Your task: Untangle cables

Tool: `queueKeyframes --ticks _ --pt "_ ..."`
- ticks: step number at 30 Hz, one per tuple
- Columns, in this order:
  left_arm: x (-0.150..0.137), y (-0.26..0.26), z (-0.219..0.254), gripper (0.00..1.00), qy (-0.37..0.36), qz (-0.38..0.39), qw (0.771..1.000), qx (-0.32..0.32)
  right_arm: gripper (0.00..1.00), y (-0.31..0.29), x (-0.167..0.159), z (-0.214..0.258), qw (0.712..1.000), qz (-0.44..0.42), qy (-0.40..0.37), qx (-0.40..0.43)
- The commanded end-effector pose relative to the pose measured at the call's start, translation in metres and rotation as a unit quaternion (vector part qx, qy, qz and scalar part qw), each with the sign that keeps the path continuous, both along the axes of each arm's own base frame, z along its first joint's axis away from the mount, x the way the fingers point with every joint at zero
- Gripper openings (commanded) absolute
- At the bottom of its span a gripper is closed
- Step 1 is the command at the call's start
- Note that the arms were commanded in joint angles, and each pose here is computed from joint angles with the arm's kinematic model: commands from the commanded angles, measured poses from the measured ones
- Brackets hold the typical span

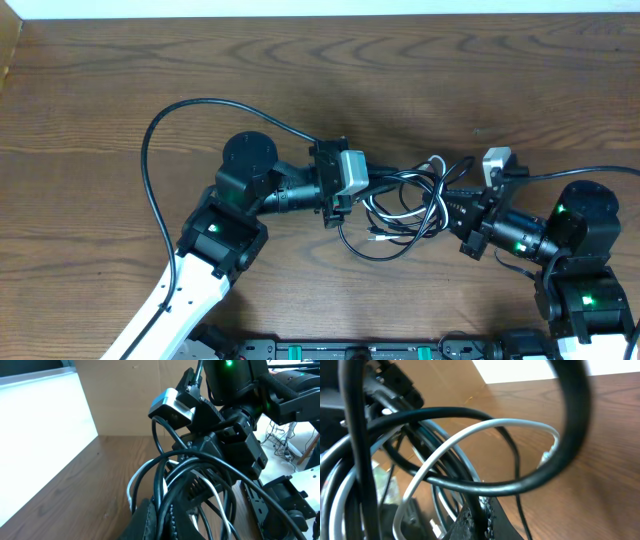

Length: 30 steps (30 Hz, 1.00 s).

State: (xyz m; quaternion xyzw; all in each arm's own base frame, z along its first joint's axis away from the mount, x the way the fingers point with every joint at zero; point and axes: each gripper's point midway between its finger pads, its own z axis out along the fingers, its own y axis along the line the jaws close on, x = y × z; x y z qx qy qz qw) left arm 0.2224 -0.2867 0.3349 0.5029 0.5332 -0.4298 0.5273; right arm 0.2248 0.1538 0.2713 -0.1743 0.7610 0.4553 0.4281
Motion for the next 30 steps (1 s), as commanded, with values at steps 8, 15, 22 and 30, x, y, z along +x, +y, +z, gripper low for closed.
queueKeyframes --ticks 8,15,22,30 --pt "0.021 0.021 0.017 0.07 0.009 0.039 0.999 -0.014 0.01 -0.062 0.041 -0.050 0.967 -0.220 0.060 -0.113" --pt "0.028 0.028 0.012 0.07 0.024 0.054 0.998 -0.008 0.01 -0.091 0.050 -0.058 0.940 -0.298 0.062 -0.154" --pt "0.027 0.029 0.001 0.07 0.052 0.055 0.997 0.006 0.01 -0.079 0.049 -0.052 0.953 -0.268 0.059 -0.130" --pt "0.026 0.029 -0.005 0.08 0.065 0.055 0.996 0.012 0.01 -0.033 0.035 -0.018 0.989 -0.137 0.009 -0.055"
